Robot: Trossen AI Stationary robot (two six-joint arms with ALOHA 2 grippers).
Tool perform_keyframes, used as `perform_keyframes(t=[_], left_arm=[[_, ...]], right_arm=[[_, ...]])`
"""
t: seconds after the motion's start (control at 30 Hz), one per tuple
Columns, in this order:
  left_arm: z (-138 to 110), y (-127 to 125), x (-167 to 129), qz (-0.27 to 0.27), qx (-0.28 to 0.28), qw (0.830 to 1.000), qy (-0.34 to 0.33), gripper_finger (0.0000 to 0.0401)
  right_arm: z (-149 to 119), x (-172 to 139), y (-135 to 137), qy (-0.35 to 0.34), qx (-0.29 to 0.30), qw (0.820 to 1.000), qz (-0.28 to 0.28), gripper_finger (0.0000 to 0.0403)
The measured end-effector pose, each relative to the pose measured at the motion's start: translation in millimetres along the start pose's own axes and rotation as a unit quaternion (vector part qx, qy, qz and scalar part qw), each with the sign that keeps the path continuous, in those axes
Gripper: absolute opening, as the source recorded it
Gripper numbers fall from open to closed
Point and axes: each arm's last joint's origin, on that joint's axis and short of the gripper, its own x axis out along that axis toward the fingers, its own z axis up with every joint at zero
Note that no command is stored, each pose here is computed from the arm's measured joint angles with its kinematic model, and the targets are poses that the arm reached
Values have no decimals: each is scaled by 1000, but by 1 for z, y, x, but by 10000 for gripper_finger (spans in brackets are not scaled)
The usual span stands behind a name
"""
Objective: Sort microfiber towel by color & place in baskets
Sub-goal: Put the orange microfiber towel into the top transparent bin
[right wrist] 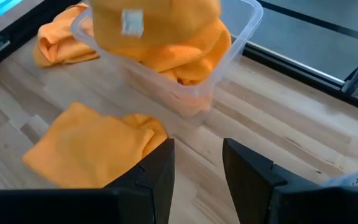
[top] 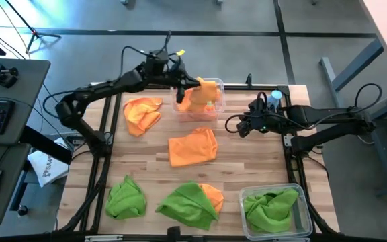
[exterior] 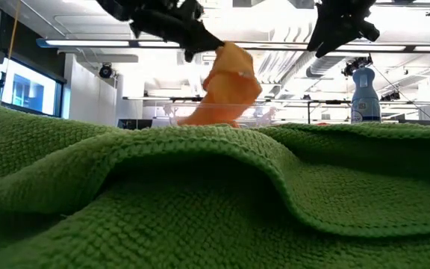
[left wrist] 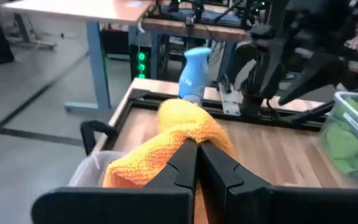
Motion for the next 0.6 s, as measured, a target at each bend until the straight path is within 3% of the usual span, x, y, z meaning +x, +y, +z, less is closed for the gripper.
perform_keyframes(t=[0.27,0.6], left_arm=[[-41,16,16,50,-57,989,125,0],[-88,29,50,136,-222,945,200,0]], right_arm=[[0,16,6,10,-1,1000,-21,129],[1,35,9,28,20,998,-43,129]])
